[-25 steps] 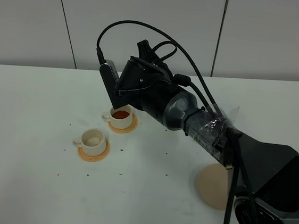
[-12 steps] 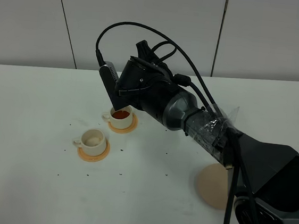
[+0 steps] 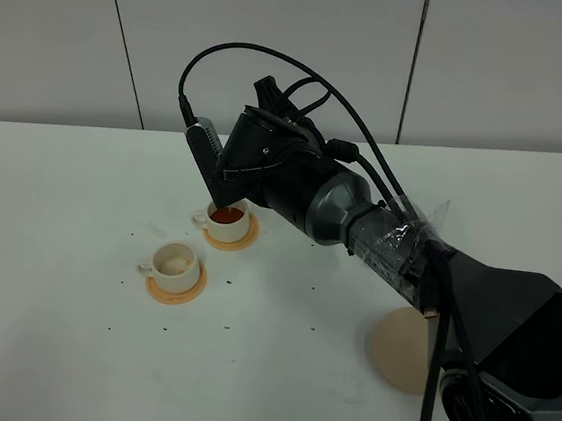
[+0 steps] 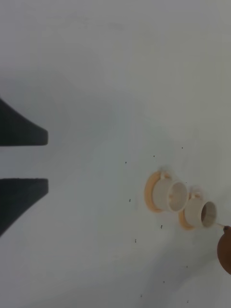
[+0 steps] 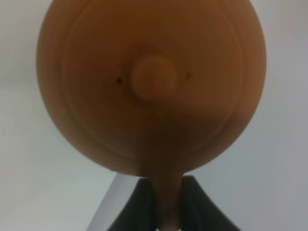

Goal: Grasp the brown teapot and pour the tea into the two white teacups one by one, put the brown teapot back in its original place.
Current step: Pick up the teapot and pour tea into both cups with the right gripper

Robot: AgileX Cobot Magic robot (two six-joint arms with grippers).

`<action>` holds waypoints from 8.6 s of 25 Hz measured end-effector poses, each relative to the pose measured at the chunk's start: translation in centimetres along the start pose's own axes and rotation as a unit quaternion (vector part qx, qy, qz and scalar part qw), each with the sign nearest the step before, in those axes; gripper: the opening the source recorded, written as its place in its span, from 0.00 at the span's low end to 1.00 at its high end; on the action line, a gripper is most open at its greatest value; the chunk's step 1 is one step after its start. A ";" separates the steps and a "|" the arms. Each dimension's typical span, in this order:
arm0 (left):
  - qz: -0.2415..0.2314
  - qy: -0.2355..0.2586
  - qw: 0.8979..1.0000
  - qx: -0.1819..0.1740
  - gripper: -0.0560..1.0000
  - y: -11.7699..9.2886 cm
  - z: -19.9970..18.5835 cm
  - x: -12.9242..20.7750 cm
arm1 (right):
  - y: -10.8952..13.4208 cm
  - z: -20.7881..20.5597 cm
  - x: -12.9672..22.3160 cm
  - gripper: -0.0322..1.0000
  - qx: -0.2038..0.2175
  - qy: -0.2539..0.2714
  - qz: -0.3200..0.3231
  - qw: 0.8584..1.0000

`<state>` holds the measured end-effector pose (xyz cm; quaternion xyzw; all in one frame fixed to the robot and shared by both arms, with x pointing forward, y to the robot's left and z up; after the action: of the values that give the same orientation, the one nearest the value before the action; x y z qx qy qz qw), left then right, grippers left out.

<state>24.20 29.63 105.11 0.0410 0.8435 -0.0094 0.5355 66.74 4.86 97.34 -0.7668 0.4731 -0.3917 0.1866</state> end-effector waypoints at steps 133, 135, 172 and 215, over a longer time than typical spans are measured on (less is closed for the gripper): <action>0.000 0.000 1.000 0.000 0.28 0.0 0.0 0.0 | 0.3 0.6 7.4 0.12 -0.235 -0.196 0.318 0.897; 0.000 0.000 1.000 0.000 0.28 0.0 0.0 0.0 | 0.3 0.6 7.4 0.12 -0.235 -0.196 0.319 0.897; 0.000 0.000 1.000 0.000 0.28 0.0 0.0 0.0 | 2.2 -6.0 1.8 0.12 -0.294 -0.202 0.306 0.883; 0.000 0.000 1.000 0.000 0.28 0.0 0.0 0.0 | 3.3 -3.6 0.1 0.12 -0.292 -0.203 0.300 0.885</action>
<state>24.20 29.63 105.11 0.0410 0.8435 -0.0094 0.5355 61.98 3.49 97.45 -0.6708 0.7252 0.0033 0.1550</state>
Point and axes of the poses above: a point on each arm's last joint axis where the gripper is mounted, z pointing out along that axis toward the gripper, y along the wrist's bending axis when the last joint is at zero, x = y × z, the point moved 1 cm from there along z, pointing out along that axis toward the gripper, and after that the axes turned 2 degrees about z, right-handed, at the moved point
